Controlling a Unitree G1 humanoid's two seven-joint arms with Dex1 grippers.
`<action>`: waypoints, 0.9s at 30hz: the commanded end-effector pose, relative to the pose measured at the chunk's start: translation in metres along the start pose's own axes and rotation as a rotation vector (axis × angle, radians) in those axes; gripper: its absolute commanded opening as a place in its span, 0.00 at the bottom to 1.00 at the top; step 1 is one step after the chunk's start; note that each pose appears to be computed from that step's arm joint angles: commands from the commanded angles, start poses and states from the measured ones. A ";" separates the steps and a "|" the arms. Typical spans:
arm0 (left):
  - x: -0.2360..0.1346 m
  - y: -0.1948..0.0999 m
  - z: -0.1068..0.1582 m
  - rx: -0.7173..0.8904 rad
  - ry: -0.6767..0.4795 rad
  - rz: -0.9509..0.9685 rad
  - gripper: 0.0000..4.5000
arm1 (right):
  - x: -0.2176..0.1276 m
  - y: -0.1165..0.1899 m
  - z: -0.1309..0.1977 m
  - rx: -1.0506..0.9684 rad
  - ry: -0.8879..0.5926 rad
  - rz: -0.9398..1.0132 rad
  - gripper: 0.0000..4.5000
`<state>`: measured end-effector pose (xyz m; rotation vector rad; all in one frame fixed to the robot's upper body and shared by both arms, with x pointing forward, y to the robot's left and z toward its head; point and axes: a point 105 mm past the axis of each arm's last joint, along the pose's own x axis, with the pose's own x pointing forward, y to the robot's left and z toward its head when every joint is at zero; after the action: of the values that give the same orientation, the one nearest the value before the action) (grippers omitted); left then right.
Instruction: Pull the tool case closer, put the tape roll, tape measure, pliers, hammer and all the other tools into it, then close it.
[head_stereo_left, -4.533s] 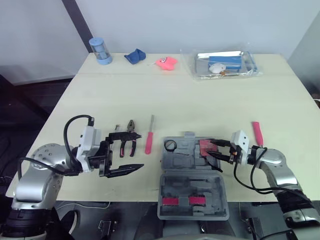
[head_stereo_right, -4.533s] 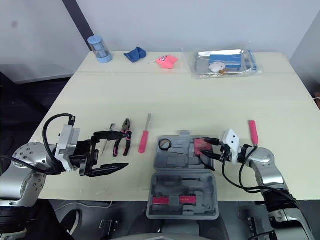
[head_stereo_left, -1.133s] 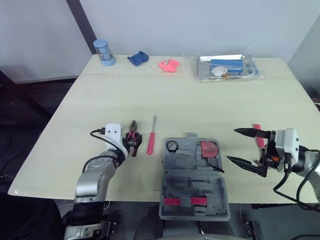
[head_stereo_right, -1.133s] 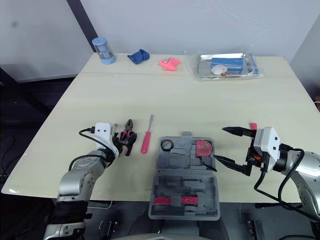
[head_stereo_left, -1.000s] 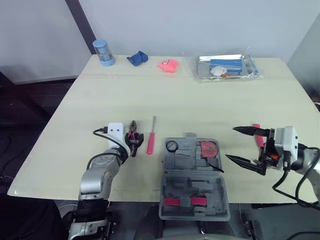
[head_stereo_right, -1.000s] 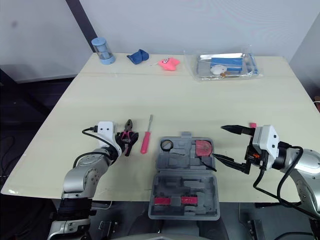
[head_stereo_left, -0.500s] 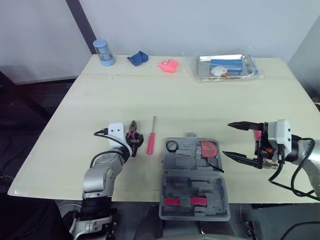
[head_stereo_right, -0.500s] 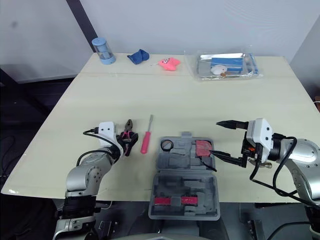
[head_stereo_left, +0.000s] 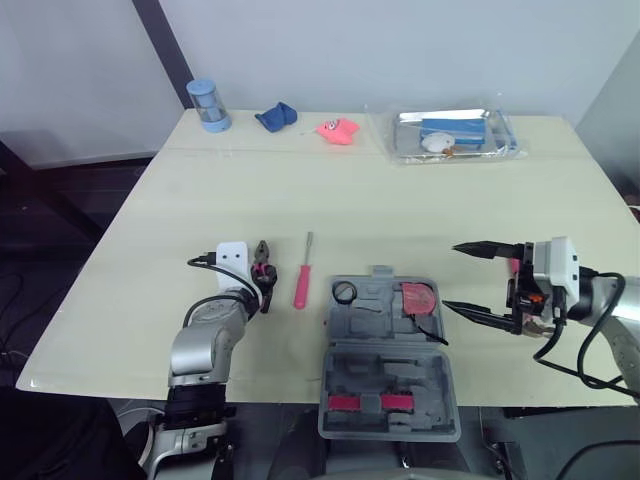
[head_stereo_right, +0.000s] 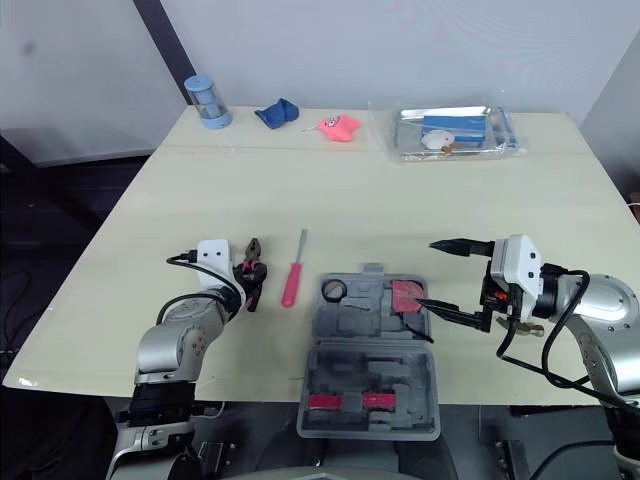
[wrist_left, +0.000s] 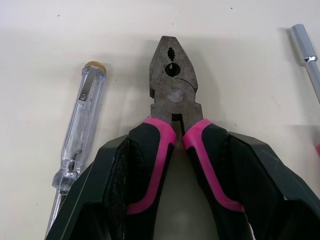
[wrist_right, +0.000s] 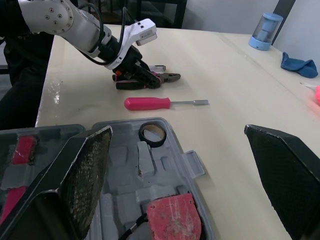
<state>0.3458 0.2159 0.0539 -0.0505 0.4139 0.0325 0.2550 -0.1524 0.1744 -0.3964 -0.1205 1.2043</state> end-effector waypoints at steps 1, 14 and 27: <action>-0.001 -0.004 0.008 0.011 -0.028 -0.021 0.54 | 0.000 -0.002 0.008 -0.038 -0.024 0.005 1.00; -0.042 -0.011 0.066 0.376 -0.130 -0.321 0.54 | 0.007 -0.013 0.014 0.027 0.046 0.011 1.00; -0.063 -0.100 0.083 0.757 -0.073 -0.995 0.54 | 0.047 -0.023 0.008 -0.107 0.312 0.084 1.00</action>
<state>0.3291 0.1325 0.1557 0.4609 0.3001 -1.0104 0.2875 -0.1197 0.1774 -0.6139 0.1311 1.2247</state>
